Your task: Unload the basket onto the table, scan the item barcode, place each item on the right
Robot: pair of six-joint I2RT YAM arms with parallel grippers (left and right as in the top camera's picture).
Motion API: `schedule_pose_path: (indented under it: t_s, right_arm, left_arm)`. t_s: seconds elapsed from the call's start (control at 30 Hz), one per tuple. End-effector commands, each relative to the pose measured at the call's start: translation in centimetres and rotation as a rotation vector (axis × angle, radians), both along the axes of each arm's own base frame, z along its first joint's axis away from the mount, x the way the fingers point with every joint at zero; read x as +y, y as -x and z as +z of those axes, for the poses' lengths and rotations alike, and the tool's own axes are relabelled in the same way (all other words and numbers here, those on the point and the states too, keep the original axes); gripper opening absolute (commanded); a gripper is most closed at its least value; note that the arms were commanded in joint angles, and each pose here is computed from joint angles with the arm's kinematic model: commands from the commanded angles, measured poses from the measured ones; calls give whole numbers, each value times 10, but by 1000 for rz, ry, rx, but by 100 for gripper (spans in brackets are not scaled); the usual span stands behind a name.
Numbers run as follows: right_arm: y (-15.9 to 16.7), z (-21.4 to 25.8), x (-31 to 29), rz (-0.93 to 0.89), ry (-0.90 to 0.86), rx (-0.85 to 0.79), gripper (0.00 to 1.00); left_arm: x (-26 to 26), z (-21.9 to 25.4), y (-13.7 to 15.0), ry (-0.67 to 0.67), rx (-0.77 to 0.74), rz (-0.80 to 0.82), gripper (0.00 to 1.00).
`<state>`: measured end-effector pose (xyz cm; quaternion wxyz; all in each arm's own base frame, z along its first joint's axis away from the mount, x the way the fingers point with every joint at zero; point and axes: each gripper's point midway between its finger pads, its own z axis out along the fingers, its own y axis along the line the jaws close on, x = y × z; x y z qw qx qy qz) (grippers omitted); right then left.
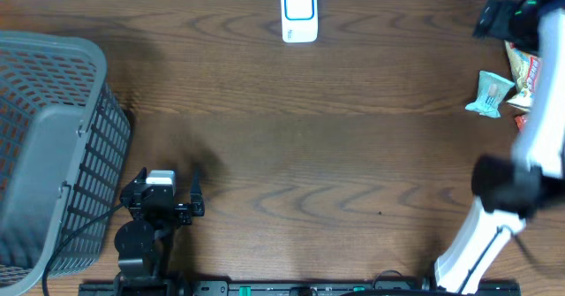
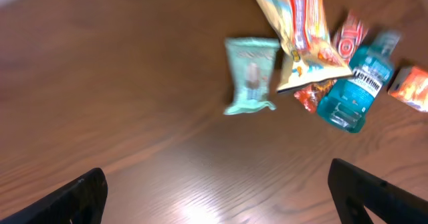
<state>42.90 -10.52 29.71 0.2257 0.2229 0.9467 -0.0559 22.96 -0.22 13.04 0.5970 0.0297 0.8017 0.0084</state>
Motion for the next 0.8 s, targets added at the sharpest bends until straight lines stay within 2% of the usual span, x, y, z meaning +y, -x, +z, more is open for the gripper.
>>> schedule_pose_path:
  t_s: [0.0, 0.13, 0.3, 0.47, 0.5, 0.6, 0.67, 0.77]
  right_arm:
    - [50, 77, 34, 46, -83, -187, 99]
    - [99, 136, 43, 56, -46, -358, 99]
    - [156, 184, 52, 68, 2, -515, 99]
    - [211, 217, 80, 288, 95, -637, 99]
    - [223, 221, 87, 345, 116, -654, 99]
    - [246, 213, 89, 364, 149, -642, 99]
    - [265, 187, 86, 343, 166, -590, 99]
    - [270, 164, 86, 340, 173, -593, 99]
  left_arm:
    - [0, -10, 2, -9, 30, -4, 98]
    - [0, -10, 2, -9, 30, -4, 98]
    - [0, -10, 2, -9, 30, -4, 98]
    - [0, -10, 2, -9, 30, -4, 98]
    - [0, -10, 2, -9, 30, -4, 98]
    - [0, -10, 2, -9, 30, -4, 98]
    - [0, -10, 2, -9, 30, -4, 98]
    - [0, -10, 2, -9, 30, -4, 98]
